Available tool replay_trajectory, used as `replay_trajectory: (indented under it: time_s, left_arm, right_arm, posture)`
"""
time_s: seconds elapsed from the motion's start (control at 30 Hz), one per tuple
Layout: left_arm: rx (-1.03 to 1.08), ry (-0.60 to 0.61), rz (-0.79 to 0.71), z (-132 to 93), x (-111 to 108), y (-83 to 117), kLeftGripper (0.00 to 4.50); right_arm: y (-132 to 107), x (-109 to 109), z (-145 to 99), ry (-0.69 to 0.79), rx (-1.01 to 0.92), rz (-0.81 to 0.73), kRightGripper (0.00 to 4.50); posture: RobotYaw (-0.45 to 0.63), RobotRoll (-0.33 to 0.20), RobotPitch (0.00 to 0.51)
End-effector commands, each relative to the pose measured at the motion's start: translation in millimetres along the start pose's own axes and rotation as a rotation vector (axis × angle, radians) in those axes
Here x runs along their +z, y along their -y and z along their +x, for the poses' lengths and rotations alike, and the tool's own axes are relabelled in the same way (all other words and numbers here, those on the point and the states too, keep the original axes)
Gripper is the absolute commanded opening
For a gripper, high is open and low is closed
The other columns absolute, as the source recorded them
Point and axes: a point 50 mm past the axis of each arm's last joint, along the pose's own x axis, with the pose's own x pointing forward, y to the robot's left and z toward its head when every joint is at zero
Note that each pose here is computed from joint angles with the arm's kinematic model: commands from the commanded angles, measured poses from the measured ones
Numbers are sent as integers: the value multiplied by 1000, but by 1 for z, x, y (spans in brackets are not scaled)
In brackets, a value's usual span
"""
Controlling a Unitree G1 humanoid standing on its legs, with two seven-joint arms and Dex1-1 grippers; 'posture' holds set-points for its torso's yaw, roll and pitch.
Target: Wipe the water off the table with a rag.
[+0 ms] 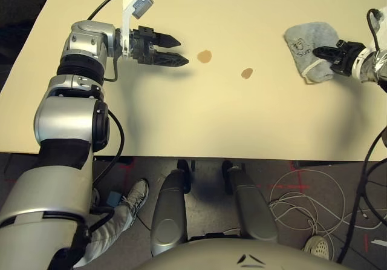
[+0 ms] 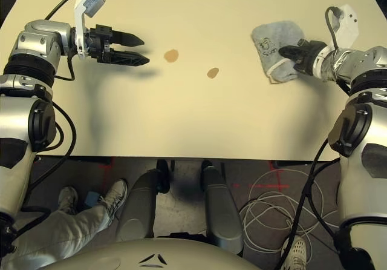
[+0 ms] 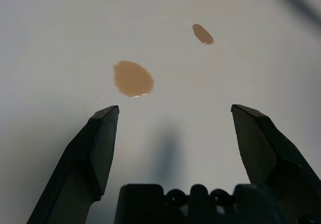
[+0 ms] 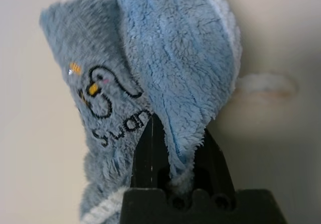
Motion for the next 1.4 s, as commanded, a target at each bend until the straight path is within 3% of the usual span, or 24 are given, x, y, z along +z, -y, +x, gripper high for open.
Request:
replay_trajectory:
  time_s: [0.03, 0.2, 0.37, 0.6, 0.83, 1.0, 1.2, 1.4]
  left_arm:
    - [1, -35, 22, -4, 2, 0, 4500]
    - [-1, -58, 37, -5, 4, 0, 4500]
    - [-19, -87, 31, -5, 3, 1, 4500]
    - [-34, -130, 17, -12, 0, 1, 4500]
    - [-23, -133, 23, -16, 2, 0, 4500]
    - [-28, -128, 16, -14, -1, 0, 4500]
    - [-36, -115, 14, -10, -2, 1, 4500]
    - [-45, -105, 22, -3, -1, 1, 4500]
  right_arm:
    - [-6, 10, 2, 52, -29, -147, 87]
    - [-56, 41, 4, 164, 104, -141, 87]
    - [-105, 49, -2, 196, 212, -86, 87]
    - [-179, 17, -2, 86, 379, 35, 87]
    - [-226, -18, 3, -16, 456, 87, 87]
    - [-224, -37, 3, -54, 407, 96, 87]
    - [-181, -54, -3, -74, 214, 102, 87]
    - [-145, -48, -16, -36, 79, 75, 87]
  posture:
    - [-13, 0, 329]
    - [-32, 0, 328]
    - [-42, 0, 323]
    - [-52, 0, 322]
    - [-45, 0, 325]
    - [-48, 0, 327]
    - [-63, 0, 331]
    - [-84, 0, 333]
